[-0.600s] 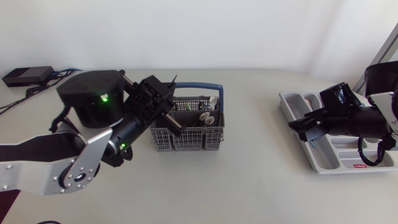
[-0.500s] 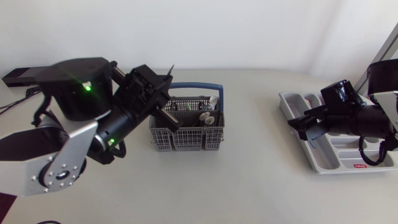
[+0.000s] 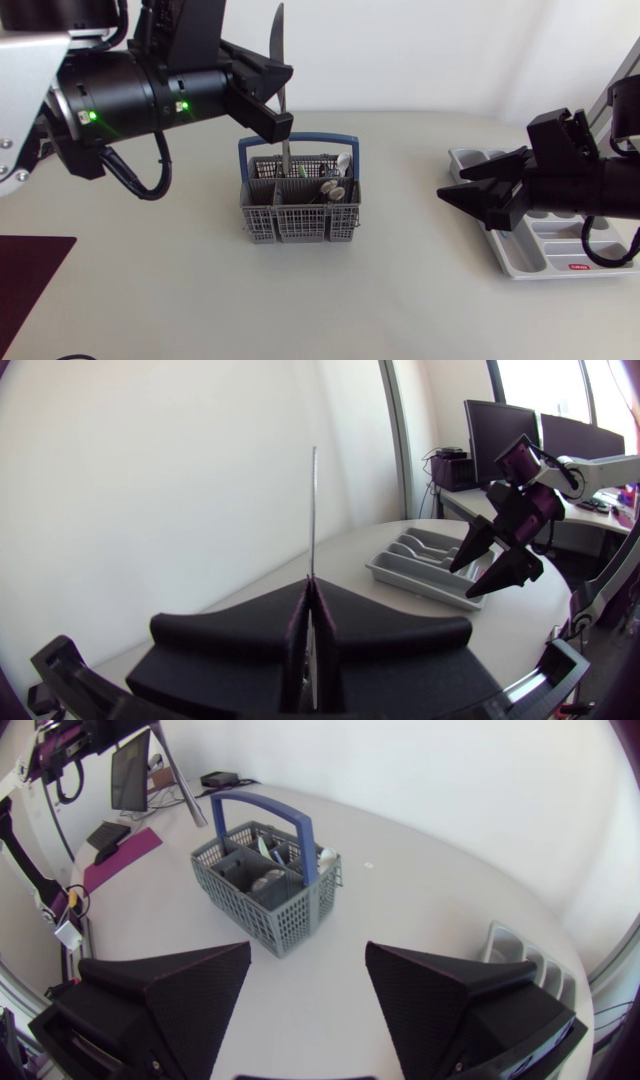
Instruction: Sort the cutlery from the basket into the organizer compartments.
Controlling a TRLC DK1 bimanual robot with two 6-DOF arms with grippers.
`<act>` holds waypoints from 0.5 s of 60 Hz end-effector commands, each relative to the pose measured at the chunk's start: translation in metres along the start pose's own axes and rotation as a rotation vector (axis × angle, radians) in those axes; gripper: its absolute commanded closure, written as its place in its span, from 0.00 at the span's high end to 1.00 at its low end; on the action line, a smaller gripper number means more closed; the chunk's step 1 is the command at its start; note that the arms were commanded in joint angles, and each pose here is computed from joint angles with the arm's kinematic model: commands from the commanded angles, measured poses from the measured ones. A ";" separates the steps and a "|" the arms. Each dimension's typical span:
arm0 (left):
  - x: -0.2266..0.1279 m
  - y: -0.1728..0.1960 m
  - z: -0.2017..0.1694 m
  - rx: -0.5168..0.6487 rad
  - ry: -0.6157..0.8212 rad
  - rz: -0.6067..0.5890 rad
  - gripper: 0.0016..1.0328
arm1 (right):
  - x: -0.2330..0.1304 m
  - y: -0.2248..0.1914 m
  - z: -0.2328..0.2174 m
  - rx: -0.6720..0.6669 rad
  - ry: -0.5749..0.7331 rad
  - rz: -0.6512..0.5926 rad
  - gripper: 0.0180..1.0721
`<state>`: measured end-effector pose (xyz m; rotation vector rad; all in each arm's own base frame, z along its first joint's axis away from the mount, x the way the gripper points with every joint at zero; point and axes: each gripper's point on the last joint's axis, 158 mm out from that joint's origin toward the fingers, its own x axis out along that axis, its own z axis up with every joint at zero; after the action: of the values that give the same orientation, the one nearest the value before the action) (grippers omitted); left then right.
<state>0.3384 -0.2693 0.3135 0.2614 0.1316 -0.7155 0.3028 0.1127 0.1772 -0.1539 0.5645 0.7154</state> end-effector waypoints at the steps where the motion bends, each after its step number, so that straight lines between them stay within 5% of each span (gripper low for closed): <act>1: 0.007 -0.004 0.005 -0.073 0.010 -0.042 0.03 | -0.003 0.013 0.011 0.015 -0.021 0.052 0.80; 30: 0.035 -0.057 -0.020 -0.294 0.145 -0.308 0.03 | 0.030 0.088 0.023 -0.036 -0.041 0.328 0.80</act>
<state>0.3225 -0.3197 0.2617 0.0645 0.4215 -0.9540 0.2744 0.1908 0.1863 -0.1108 0.5291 1.0123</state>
